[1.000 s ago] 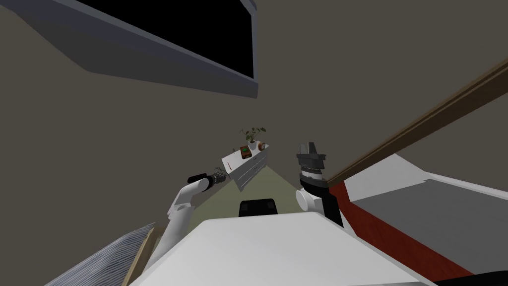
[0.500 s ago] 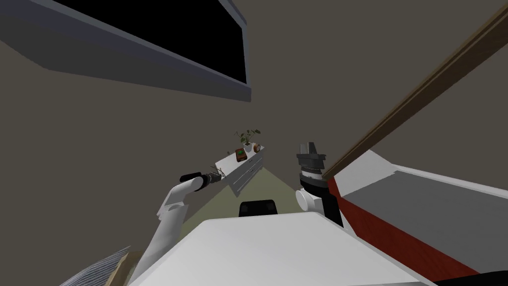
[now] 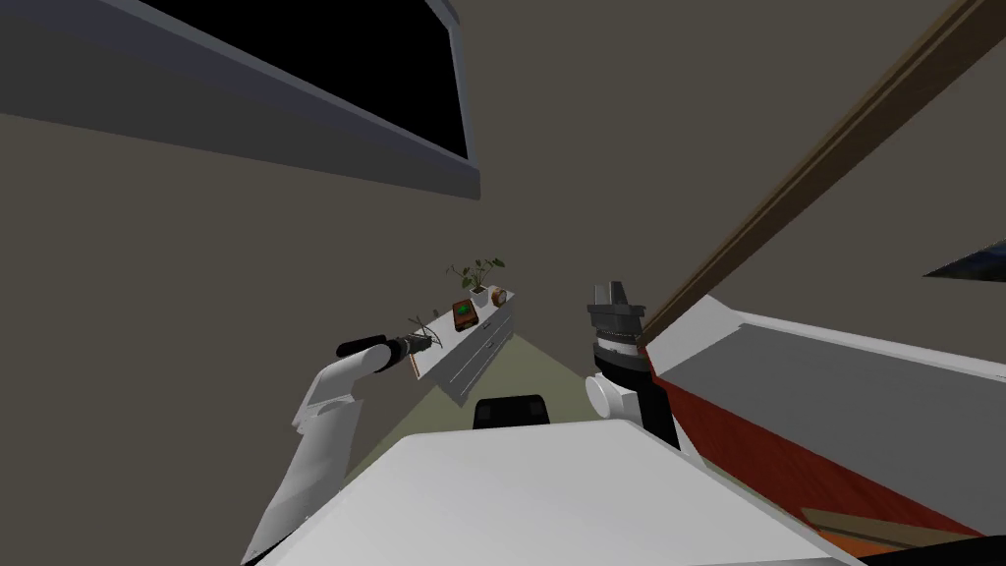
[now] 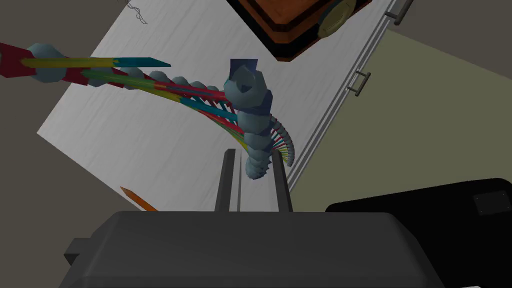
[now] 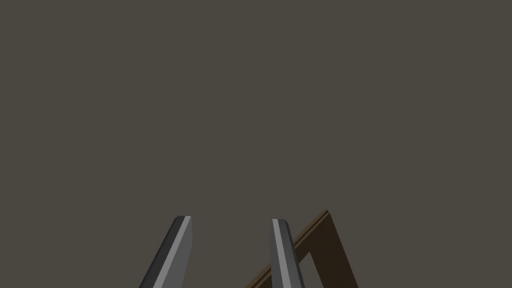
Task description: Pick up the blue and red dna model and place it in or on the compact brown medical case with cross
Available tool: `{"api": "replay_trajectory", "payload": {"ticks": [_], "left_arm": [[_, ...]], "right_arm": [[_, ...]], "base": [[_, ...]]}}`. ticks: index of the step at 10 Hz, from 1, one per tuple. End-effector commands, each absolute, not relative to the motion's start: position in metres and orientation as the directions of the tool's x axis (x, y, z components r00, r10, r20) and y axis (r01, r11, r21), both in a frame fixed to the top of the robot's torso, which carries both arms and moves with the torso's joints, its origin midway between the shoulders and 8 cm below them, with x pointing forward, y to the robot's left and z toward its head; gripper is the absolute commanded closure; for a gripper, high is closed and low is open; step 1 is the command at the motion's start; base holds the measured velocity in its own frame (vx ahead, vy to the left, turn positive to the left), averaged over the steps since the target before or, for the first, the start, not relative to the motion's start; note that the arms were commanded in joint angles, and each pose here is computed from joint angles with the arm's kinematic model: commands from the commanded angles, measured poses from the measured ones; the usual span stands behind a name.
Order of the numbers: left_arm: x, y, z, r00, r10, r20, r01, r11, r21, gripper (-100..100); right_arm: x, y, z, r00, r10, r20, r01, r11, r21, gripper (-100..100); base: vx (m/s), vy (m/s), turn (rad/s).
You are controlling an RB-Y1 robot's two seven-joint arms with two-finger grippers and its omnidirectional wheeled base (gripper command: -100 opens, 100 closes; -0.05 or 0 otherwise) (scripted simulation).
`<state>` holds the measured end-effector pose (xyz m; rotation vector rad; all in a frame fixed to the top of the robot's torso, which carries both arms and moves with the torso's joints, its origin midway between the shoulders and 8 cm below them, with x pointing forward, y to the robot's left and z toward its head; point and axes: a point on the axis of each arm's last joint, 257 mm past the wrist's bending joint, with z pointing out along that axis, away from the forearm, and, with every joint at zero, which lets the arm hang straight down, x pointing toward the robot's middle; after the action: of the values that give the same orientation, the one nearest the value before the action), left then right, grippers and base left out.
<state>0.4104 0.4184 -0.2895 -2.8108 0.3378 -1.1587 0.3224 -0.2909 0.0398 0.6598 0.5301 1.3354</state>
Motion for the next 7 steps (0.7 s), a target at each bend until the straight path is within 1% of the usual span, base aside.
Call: {"api": "replay_trajectory", "payload": {"ticks": [1,3,5,6,7], "left_arm": [[0.420,0.426,-0.270,0.666,-0.200,0.719,-0.131,-0.980,-0.152,100],[0.432,0.436,-0.246,0.628,-0.164,0.761,-0.085,-0.986,-0.143,100],[0.444,0.443,-0.221,0.583,-0.131,0.802,-0.046,-0.991,-0.128,100],[0.449,0.445,-0.212,0.564,-0.116,0.818,-0.031,-0.992,-0.119,100],[0.452,0.446,-0.206,0.550,-0.104,0.829,-0.021,-0.994,-0.111,100]], "right_arm": [[0.322,-0.291,0.040,0.166,0.986,0.021,-0.703,0.103,0.703,0],[0.322,-0.291,0.040,0.166,0.986,0.021,-0.703,0.103,0.703,0],[0.322,-0.291,0.040,0.166,0.986,0.021,-0.703,0.104,0.704,0],[0.322,-0.291,0.040,0.166,0.986,0.021,-0.703,0.104,0.704,0],[0.322,-0.291,0.040,0.166,0.986,0.021,-0.703,0.104,0.704,0]], "base": [[0.150,-0.020,-0.168],[0.194,0.005,-0.233],[0.318,-0.013,-0.234],[0.346,0.017,-0.192],[0.278,0.051,-0.221]]}}
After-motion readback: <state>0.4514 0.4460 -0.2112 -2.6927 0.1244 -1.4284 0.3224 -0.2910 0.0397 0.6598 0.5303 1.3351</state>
